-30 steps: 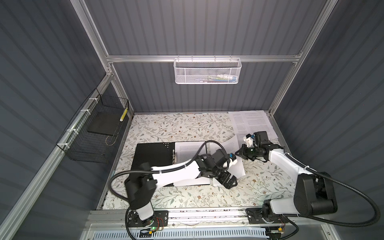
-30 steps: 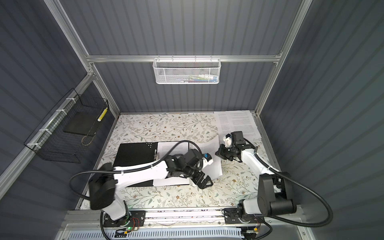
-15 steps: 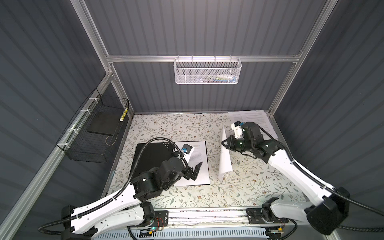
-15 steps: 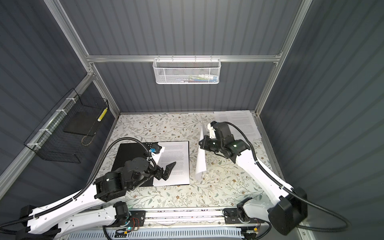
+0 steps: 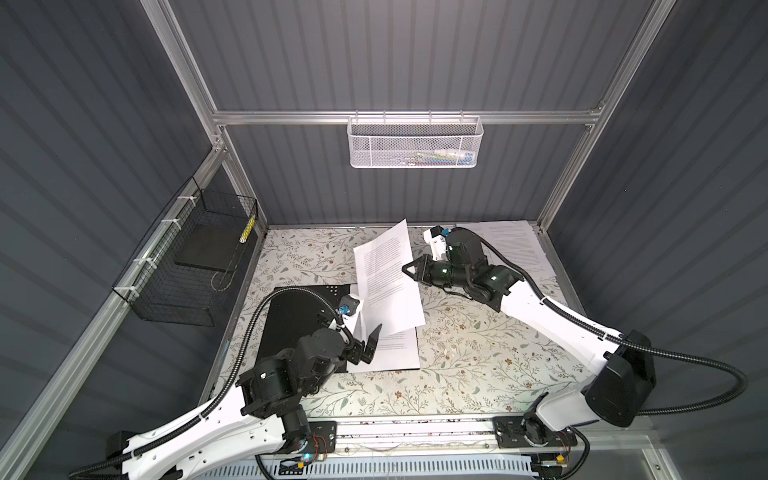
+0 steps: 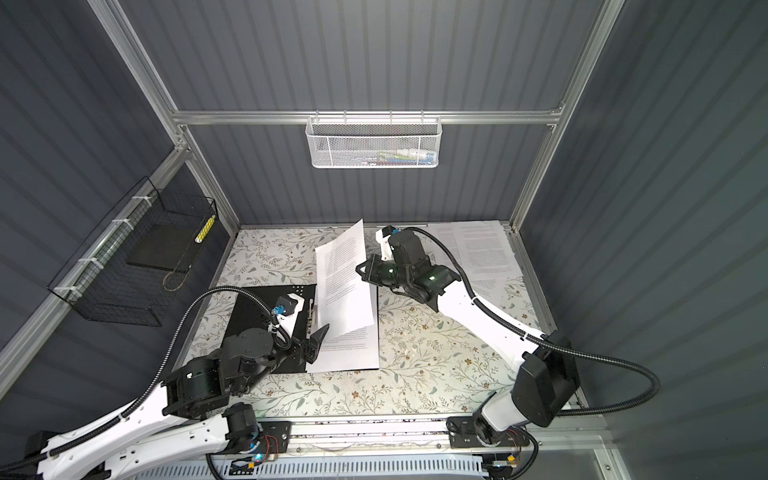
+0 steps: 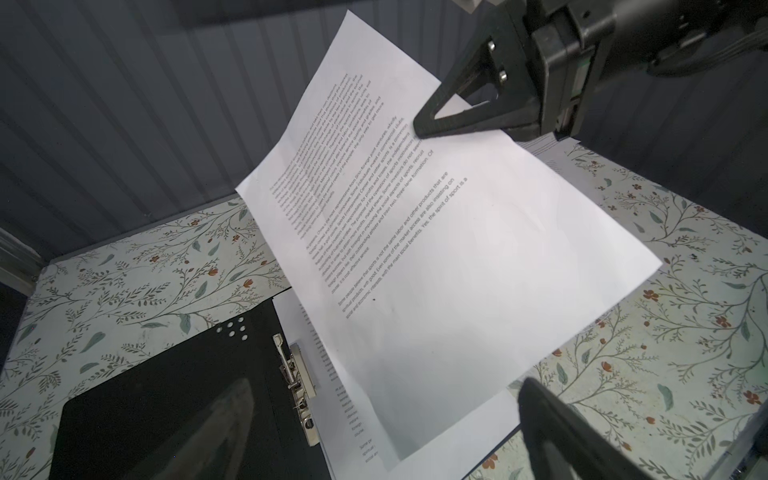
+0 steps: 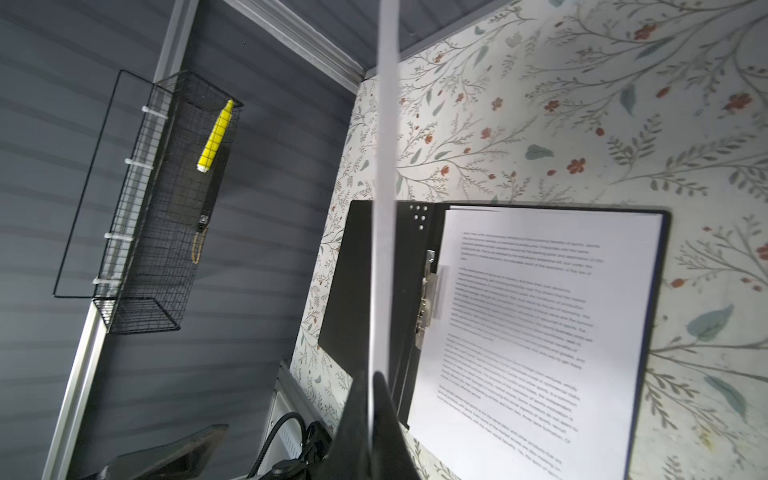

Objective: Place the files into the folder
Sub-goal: 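Lay the sheet onto the folder stack with the right gripper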

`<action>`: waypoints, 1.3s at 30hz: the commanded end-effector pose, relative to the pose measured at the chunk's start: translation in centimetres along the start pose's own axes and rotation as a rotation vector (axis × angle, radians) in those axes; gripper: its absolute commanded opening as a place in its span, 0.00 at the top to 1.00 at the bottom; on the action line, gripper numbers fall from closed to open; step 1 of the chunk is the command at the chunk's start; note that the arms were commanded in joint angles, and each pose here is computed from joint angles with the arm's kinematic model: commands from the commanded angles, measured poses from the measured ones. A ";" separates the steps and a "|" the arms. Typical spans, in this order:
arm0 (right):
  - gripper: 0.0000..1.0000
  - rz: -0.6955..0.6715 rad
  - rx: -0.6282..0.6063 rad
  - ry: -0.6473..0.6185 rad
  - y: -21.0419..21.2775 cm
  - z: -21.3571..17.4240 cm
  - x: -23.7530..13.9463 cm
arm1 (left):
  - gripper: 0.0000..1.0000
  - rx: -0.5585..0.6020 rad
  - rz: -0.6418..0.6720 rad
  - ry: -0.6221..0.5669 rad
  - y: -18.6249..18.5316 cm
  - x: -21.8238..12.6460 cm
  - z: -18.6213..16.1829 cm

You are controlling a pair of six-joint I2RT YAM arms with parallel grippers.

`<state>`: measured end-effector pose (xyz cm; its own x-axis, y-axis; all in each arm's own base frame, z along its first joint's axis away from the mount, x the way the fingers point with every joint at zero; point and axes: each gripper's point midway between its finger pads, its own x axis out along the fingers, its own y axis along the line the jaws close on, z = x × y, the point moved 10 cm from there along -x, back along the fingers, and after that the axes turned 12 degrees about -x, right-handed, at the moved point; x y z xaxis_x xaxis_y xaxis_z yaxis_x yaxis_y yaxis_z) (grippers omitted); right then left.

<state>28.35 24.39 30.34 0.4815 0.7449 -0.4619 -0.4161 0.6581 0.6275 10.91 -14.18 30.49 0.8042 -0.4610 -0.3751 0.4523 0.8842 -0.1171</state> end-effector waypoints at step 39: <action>1.00 -0.204 0.161 0.217 -9.2 -10.8 11.1 | 0.00 -0.044 -0.002 0.217 0.7 4.0 -0.7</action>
<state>29.07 27.24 12.87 0.3739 0.6096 -0.6990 -0.1899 0.7880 0.5857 14.14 -15.45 27.14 0.7009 -0.4245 -0.5732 0.4275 0.8933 -0.1388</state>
